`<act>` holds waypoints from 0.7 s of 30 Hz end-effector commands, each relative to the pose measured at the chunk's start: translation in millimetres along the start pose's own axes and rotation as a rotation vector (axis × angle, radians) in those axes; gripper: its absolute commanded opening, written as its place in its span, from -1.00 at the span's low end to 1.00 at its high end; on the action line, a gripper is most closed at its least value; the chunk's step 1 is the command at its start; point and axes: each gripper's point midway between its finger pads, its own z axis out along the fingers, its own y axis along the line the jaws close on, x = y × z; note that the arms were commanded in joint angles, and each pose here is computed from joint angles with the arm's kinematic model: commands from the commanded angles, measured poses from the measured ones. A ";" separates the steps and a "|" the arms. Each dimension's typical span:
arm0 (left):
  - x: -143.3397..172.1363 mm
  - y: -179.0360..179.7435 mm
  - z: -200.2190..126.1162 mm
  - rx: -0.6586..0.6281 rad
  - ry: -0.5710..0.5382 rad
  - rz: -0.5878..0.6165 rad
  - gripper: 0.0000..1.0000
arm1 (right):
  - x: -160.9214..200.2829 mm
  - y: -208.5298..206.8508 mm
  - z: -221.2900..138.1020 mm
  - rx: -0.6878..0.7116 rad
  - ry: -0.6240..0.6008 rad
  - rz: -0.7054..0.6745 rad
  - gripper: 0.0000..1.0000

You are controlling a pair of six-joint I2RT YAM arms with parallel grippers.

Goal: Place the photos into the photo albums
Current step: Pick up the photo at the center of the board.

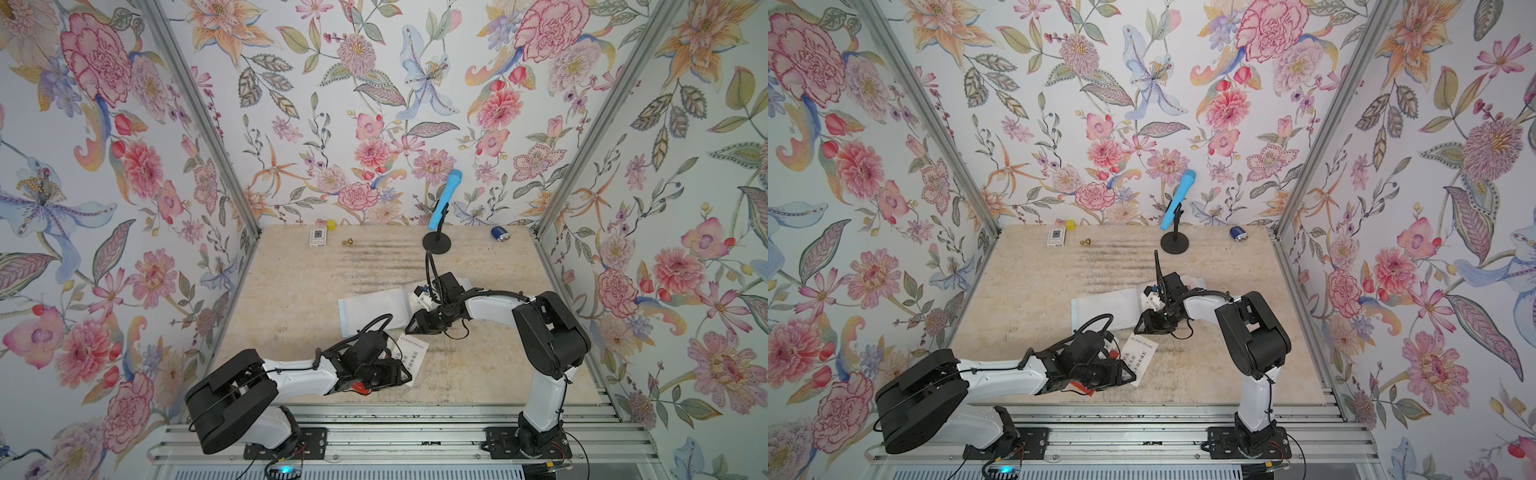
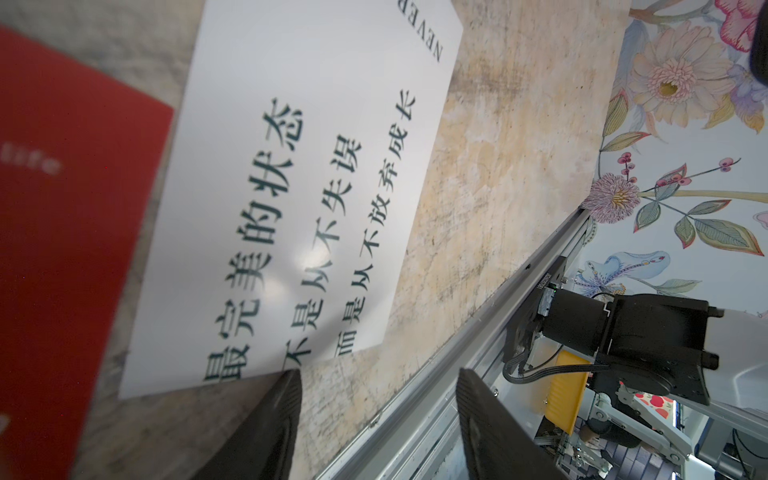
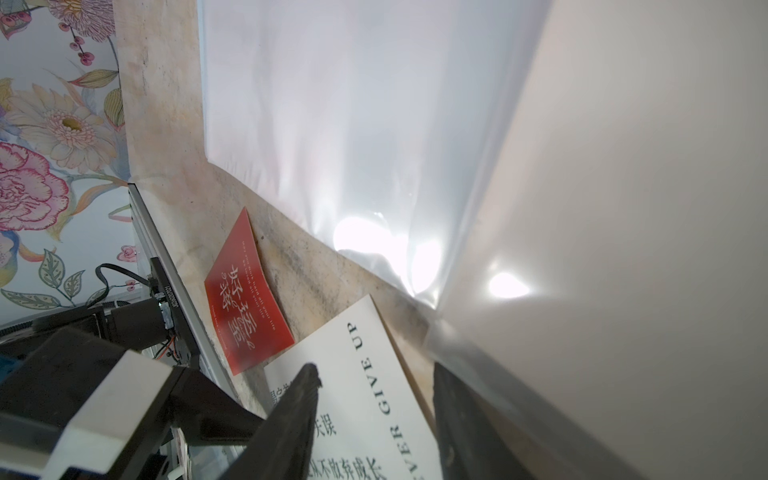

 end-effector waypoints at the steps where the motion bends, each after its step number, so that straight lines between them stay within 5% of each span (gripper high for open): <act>1: 10.4 30.9 8.2 -0.108 0.030 -0.052 0.27 | 29.2 -10.6 9.1 0.030 0.107 0.033 -0.05; 21: -34.6 84.4 -3.5 -0.248 -0.064 -0.006 0.27 | 43.1 0.7 -21.5 -0.050 0.063 0.099 -0.06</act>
